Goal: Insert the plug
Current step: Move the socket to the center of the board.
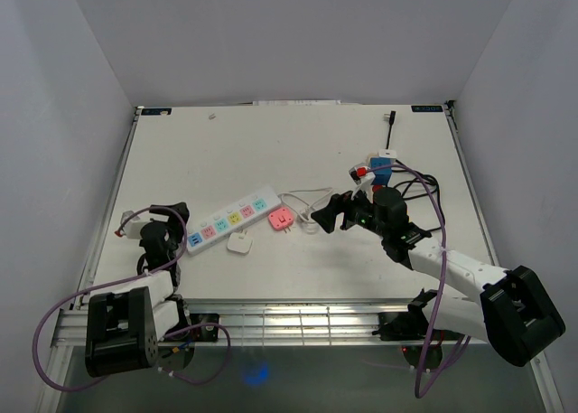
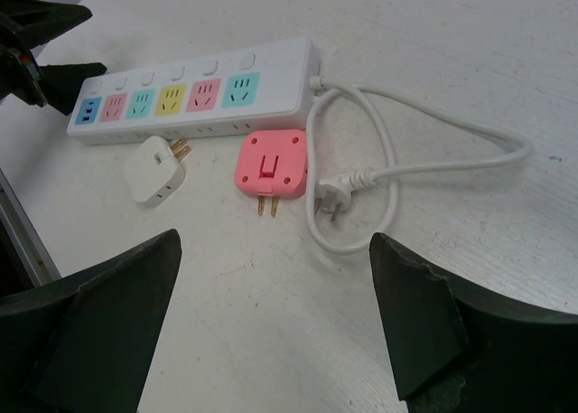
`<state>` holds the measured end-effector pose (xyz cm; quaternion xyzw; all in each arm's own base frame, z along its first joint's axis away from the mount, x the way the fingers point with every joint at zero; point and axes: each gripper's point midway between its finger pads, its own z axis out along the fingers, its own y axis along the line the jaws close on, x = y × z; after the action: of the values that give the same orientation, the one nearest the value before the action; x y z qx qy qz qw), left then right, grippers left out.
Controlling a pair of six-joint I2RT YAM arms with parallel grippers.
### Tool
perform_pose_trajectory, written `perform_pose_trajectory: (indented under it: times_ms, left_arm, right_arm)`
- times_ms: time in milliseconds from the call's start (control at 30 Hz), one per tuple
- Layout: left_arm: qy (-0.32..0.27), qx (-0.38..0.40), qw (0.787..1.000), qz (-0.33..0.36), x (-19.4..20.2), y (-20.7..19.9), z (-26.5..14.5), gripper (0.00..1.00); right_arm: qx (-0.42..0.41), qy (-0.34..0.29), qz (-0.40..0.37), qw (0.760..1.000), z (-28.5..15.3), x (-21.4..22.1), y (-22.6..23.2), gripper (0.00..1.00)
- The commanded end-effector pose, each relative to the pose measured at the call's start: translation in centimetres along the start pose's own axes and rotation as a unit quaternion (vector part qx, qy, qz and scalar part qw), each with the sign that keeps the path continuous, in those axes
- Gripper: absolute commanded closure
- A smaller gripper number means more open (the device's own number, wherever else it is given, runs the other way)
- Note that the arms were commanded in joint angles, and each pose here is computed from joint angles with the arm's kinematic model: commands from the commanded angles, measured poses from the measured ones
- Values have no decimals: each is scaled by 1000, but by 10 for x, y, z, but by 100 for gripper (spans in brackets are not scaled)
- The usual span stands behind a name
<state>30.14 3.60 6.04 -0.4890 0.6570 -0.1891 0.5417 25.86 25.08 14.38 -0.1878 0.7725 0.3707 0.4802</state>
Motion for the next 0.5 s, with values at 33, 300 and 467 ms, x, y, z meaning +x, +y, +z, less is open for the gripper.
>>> perform_pose_trajectory:
  times_ms: [33, 300, 467]
  left_arm:
    - [14, 40, 999, 13, 7, -7, -6, 5]
    - [91, 138, 985, 45, 33, -39, -20, 9]
    - [116, 136, 983, 42, 43, -35, -22, 9]
  right_arm:
    - [-18, -16, -12, 1000, 2, -8, 6, 10]
    - [-46, 7, -7, 999, 10, 1, 13, 10]
    - [-54, 21, -6, 998, 14, 6, 14, 10]
